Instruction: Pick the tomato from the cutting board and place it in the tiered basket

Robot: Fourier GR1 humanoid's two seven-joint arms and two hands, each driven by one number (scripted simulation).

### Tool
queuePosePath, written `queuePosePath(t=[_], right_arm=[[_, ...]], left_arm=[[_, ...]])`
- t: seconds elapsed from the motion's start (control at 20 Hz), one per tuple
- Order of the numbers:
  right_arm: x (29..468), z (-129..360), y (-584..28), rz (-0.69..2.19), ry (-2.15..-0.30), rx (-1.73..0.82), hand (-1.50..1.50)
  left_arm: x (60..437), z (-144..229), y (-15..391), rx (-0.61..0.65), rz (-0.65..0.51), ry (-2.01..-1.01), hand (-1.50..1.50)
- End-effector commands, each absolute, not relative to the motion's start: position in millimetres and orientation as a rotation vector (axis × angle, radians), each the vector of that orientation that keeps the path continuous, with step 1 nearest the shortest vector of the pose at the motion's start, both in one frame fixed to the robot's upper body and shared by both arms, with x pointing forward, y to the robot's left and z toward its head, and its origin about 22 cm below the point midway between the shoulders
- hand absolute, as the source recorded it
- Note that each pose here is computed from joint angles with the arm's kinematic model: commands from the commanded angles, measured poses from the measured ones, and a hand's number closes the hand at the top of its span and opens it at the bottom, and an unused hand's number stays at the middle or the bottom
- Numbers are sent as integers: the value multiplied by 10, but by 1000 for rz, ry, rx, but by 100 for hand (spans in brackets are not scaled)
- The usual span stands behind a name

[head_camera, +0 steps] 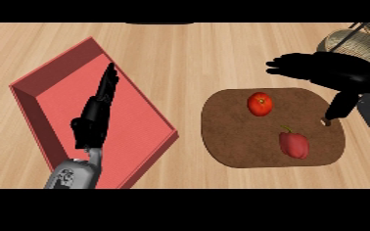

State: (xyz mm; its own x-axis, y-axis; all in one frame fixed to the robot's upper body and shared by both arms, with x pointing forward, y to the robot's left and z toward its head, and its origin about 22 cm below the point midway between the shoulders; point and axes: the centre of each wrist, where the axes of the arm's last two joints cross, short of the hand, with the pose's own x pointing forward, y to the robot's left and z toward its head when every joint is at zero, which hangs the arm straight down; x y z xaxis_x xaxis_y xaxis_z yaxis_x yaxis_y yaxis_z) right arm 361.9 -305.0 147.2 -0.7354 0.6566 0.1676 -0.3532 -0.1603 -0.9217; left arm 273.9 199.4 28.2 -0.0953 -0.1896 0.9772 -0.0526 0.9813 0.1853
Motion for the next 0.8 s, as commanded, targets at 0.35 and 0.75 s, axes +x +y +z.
queuePosePath(t=[0.35, 0.75], right_arm=[[3715, 1359, -3071, 1986, -1441, -206, -150], [3642, 1079, -2681, 1992, -1404, -175, -150]], left_arm=[[2739, 181, 1867, 182, -121, -1662, 0], [2776, 161, 1983, 198, -101, -1643, 0]])
